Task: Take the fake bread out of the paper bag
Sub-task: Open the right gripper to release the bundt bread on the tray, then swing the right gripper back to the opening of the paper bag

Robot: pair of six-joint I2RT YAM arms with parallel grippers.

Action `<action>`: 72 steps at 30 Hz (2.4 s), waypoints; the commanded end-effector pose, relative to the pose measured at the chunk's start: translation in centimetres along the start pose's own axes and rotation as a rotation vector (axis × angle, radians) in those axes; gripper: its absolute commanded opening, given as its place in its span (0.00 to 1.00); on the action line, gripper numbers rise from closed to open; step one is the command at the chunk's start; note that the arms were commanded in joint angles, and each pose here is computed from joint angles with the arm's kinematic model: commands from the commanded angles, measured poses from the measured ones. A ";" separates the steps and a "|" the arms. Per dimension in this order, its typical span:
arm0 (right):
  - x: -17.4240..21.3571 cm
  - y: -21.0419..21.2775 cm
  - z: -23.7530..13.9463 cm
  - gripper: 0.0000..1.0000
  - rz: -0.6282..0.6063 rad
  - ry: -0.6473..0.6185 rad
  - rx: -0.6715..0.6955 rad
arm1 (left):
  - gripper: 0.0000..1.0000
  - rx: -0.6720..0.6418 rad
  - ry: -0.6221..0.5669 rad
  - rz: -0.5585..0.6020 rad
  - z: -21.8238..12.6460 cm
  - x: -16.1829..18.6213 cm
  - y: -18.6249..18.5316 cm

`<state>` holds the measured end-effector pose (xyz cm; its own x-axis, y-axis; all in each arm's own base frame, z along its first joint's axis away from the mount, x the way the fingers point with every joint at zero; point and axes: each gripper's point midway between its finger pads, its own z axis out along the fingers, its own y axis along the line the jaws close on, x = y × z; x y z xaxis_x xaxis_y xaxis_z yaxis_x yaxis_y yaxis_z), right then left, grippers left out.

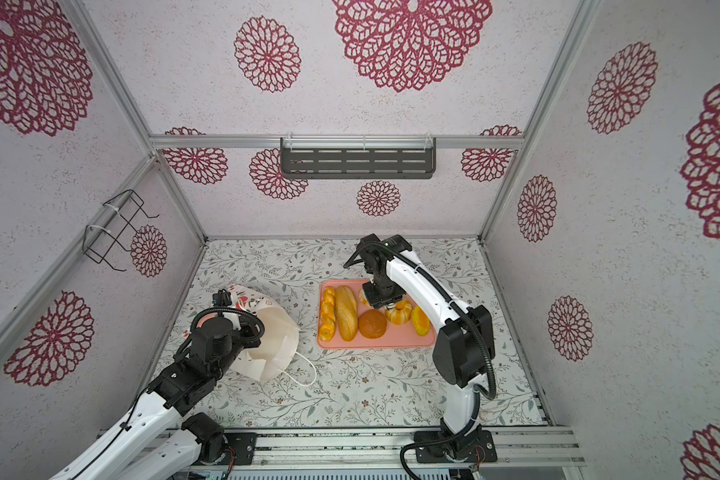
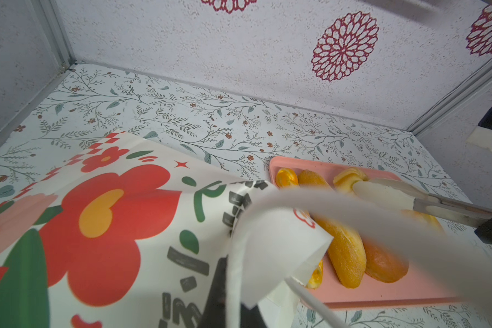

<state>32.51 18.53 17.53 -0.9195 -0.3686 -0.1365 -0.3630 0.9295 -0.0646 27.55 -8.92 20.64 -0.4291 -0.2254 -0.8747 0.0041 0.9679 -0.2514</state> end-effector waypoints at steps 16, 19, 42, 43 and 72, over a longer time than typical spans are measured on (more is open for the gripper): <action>0.3 1.4 -5.1 0.38 0.046 -0.181 -0.161 | 0.00 0.061 -0.022 0.025 -0.8 -1.5 -1.2; 1.4 2.8 -6.7 0.37 0.065 -0.251 -0.275 | 0.00 0.081 -0.021 0.038 -1.1 -1.4 -1.5; 14.4 21.3 -10.4 0.29 0.120 -0.471 -1.050 | 0.00 0.306 -0.027 0.196 -3.1 -1.2 -4.7; 14.1 22.1 -10.2 0.28 0.119 -0.475 -1.058 | 0.00 0.319 -0.023 0.193 -3.2 -1.0 -4.9; 8.7 30.4 -2.1 0.29 -0.177 -0.523 -0.671 | 0.00 0.336 0.076 0.162 -2.9 -1.0 -6.0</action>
<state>11.87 41.94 13.14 -0.7754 -0.3489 -0.5263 -0.6055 0.6475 0.4628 25.45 -14.09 22.58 -0.4891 -0.0284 -0.8718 0.3551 0.9064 -0.2287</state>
